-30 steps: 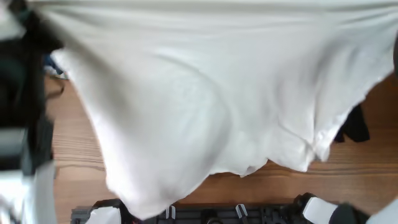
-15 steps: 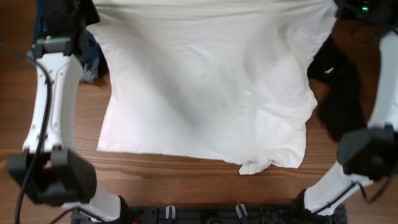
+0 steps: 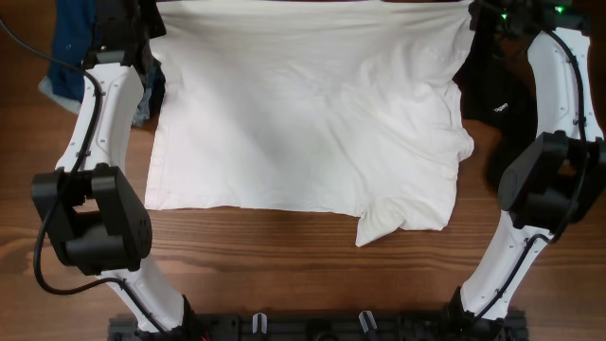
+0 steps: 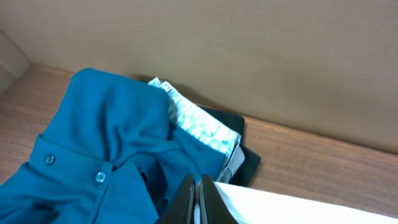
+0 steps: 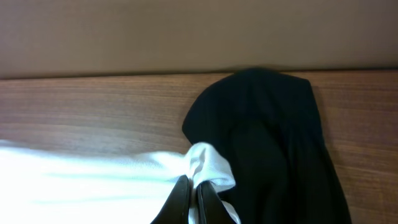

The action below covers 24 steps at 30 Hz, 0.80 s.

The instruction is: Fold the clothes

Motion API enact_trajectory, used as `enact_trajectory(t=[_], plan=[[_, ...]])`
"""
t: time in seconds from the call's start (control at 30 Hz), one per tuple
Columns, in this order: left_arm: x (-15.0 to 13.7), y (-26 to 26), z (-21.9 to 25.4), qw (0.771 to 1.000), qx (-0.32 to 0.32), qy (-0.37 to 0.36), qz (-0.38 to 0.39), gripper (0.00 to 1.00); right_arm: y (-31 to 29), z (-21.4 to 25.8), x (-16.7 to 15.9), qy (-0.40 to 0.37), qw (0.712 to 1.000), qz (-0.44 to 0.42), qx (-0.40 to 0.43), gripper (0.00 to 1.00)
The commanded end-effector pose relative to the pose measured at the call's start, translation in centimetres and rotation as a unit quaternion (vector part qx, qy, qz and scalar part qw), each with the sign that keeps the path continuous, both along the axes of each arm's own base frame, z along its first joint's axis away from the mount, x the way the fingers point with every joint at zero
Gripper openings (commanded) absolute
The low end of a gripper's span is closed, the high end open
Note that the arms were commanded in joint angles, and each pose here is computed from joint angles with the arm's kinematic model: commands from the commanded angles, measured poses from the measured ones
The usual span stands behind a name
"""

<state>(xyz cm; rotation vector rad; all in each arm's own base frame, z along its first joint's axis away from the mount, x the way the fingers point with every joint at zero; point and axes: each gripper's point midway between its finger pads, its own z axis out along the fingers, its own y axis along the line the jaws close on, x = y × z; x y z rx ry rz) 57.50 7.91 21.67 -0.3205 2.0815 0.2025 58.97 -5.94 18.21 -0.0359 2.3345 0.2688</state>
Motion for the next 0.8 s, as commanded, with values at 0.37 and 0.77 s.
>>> enact_trajectory(t=[0.37, 0.77], plan=[[-6.3, 1.6, -6.5, 0.982, 0.005, 0.187, 0.027, 0.04, 0.2, -3.8, -8.7, 0.199, 0.979, -0.027, 0.025, 0.04], [-9.9, 1.2, -8.9, 0.961, -0.003, 0.274, 0.023, 0.04, 0.9, -8.3, -12.6, 0.291, 0.955, -0.038, 0.043, 0.05]])
